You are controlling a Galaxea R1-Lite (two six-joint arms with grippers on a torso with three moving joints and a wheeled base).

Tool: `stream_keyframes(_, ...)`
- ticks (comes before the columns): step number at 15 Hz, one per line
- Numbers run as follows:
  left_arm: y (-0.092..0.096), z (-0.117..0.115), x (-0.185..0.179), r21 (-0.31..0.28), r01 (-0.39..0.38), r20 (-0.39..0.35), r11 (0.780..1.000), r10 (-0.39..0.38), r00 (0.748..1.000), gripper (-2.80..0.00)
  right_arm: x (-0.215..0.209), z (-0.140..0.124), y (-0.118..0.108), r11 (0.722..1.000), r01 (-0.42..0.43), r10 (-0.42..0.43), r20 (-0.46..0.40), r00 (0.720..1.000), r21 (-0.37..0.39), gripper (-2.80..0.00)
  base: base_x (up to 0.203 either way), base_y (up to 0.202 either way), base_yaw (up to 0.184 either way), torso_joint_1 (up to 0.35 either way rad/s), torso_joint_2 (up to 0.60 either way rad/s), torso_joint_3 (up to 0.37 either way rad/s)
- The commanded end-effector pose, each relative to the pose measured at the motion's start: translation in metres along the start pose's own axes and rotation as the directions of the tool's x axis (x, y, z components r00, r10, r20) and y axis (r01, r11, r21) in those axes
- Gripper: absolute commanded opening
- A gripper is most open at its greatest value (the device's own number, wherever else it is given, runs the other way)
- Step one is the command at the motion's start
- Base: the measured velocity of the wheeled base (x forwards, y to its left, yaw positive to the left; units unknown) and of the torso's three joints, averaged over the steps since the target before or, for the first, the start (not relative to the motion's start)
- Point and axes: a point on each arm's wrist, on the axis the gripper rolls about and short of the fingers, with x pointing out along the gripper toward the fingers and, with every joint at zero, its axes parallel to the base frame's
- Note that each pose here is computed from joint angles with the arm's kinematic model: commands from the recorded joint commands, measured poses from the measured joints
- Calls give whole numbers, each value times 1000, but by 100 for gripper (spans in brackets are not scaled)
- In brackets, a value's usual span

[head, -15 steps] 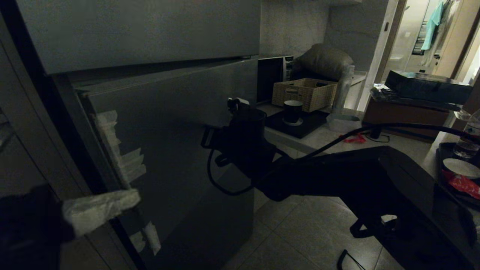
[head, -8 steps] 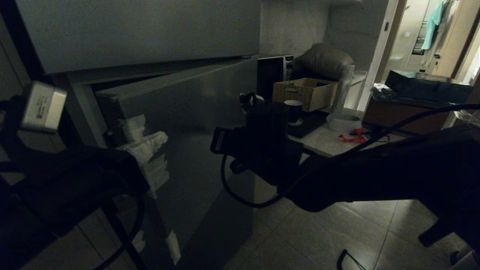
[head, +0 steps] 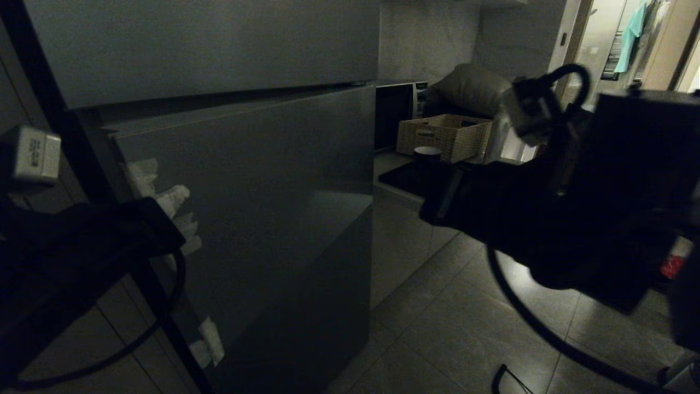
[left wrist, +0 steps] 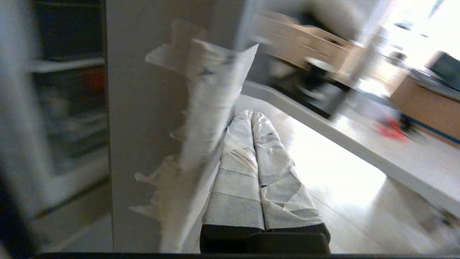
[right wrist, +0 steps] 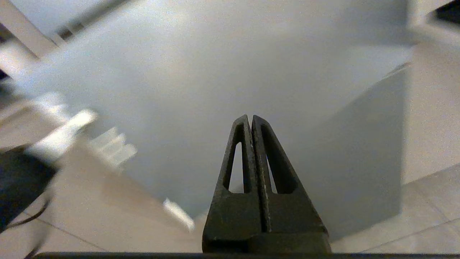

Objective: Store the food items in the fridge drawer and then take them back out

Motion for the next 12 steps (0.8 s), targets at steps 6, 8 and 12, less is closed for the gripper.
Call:
stream_keyframes(6,12,-14,79,14,-137,15,990,137,990,-280,-225,72,-32,996,76,-84,304,949,40,-280,0,0,0,0,0,0)
stream_keyframes(8,17,-15,94,-2,-159,78,987,159,984,-280,-278,53,-46,974,228,-216,337,916,5,-280,0,0,0,0,0,0)
stream_keyframes(12,21,-7,93,-17,-177,123,984,178,976,-280,-331,-5,-52,800,587,-489,434,757,-121,-280,0,0,0,0,0,0)
